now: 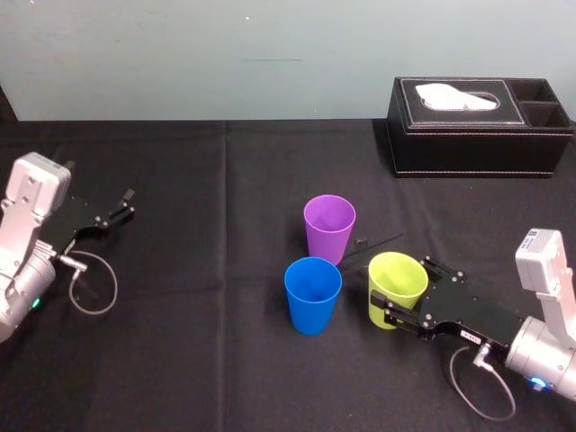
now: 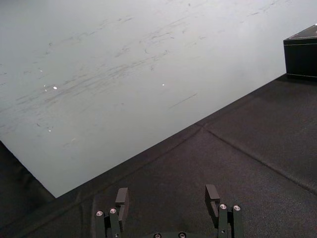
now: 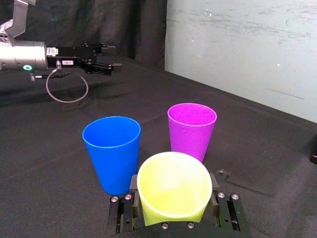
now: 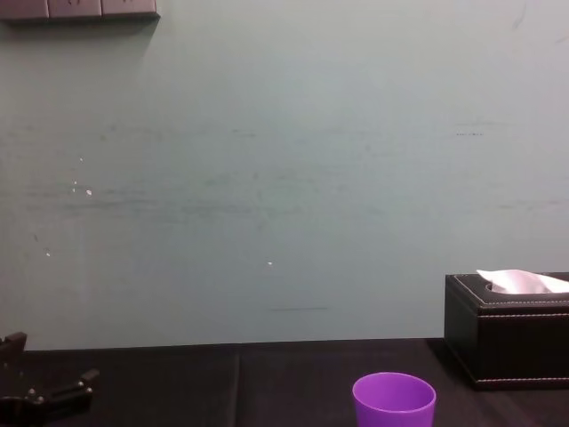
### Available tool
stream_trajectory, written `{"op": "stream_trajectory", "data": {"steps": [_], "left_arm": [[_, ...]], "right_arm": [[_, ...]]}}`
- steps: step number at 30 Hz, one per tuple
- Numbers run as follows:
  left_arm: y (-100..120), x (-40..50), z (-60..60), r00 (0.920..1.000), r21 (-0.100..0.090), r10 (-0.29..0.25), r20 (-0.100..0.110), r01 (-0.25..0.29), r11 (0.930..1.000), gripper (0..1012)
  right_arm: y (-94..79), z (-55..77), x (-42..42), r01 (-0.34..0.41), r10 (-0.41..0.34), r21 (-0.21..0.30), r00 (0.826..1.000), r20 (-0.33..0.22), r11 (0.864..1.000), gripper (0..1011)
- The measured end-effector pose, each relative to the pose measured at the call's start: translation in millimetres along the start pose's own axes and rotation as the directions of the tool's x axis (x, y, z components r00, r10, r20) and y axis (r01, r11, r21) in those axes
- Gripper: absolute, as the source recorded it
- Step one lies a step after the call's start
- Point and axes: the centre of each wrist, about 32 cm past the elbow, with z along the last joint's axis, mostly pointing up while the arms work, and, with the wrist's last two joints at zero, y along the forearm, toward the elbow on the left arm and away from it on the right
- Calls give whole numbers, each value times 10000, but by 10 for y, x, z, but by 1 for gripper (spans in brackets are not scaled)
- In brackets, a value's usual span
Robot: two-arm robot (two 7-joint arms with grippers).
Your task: Stack the three plastic cups sequentially using one hand.
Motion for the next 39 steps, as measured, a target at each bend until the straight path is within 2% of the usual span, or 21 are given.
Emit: {"op": "stream_trajectory", "data": {"steps": [10, 25, 32, 39], "left_arm": [[0, 0, 0, 10000, 1, 0, -1, 0, 10000, 1011], [0, 0, 0, 10000, 0, -1, -1, 1, 10000, 1011], [0, 0, 0, 10000, 0, 0, -1, 0, 10000, 1011], [0, -1, 0, 10000, 1, -1, -1, 1, 10000, 1011]], "right_arm": [[-4, 2, 2, 4, -4, 14, 10000, 12, 10000, 741], [-8, 7, 1, -10, 10, 10, 10000, 37, 10000, 741], [-29, 140, 0, -119, 116, 116, 9996, 240, 9999, 742], [-82, 414, 17, 84, -84, 9, 9993, 377, 10000, 742]]}}
